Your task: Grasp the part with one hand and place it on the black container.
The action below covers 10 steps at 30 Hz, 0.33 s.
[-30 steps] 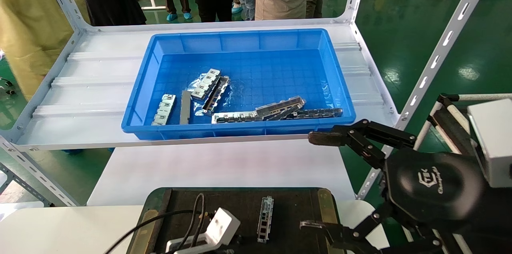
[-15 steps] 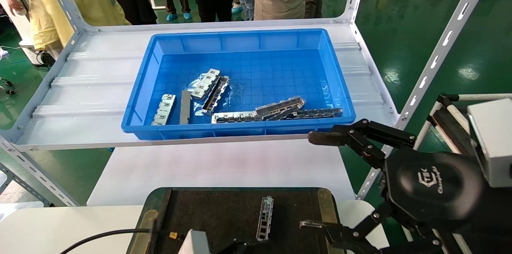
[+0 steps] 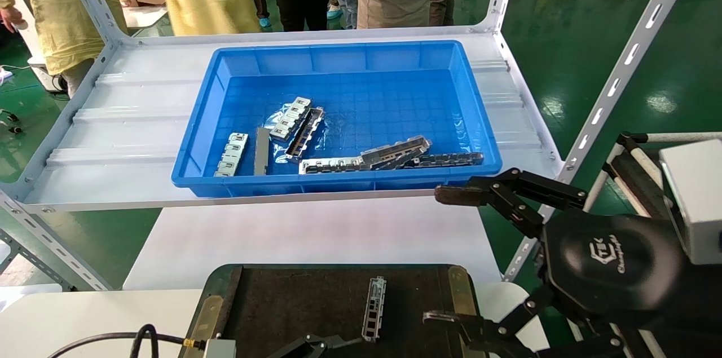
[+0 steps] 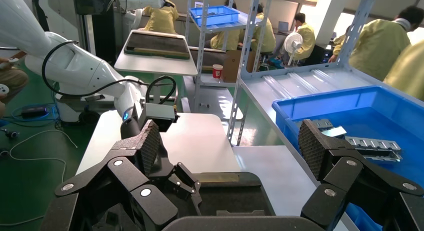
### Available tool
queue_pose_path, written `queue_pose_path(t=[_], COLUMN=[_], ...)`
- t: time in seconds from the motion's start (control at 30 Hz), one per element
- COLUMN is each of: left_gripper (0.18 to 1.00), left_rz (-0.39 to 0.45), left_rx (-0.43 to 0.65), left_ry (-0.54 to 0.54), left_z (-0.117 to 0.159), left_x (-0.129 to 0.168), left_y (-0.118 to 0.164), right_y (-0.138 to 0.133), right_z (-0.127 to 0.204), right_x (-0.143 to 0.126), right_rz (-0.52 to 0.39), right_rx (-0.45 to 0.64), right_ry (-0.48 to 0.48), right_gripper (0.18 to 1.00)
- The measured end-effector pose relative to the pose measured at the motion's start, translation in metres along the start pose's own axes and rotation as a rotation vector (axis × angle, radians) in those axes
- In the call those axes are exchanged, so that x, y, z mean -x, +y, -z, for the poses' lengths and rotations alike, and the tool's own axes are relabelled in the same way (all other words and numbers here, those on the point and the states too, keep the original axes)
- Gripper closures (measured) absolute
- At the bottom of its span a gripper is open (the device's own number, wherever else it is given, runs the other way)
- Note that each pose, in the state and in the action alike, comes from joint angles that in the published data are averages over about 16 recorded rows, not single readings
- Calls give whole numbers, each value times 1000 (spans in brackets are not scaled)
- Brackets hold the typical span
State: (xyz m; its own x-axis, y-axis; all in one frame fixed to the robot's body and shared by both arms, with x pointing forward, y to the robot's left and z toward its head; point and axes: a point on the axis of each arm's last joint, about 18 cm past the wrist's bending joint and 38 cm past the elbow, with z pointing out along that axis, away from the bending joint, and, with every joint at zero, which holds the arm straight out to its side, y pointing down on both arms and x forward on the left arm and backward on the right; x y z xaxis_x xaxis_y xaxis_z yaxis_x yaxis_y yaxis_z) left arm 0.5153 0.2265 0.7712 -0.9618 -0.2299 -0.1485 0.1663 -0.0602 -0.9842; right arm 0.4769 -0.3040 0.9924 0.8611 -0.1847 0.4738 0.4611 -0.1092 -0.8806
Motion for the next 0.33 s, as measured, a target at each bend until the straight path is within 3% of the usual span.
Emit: queue_pose_path(t=[0.33], left_gripper=[184], left_rz=[-14], left_rx=[-8], left_ry=[9], left_z=[7], left_x=[1], left_y=[-7], right_y=[0], right_z=[0], right_x=[0], right_rz=[0], right_rx=[0], right_ry=[0], right_gripper=[178])
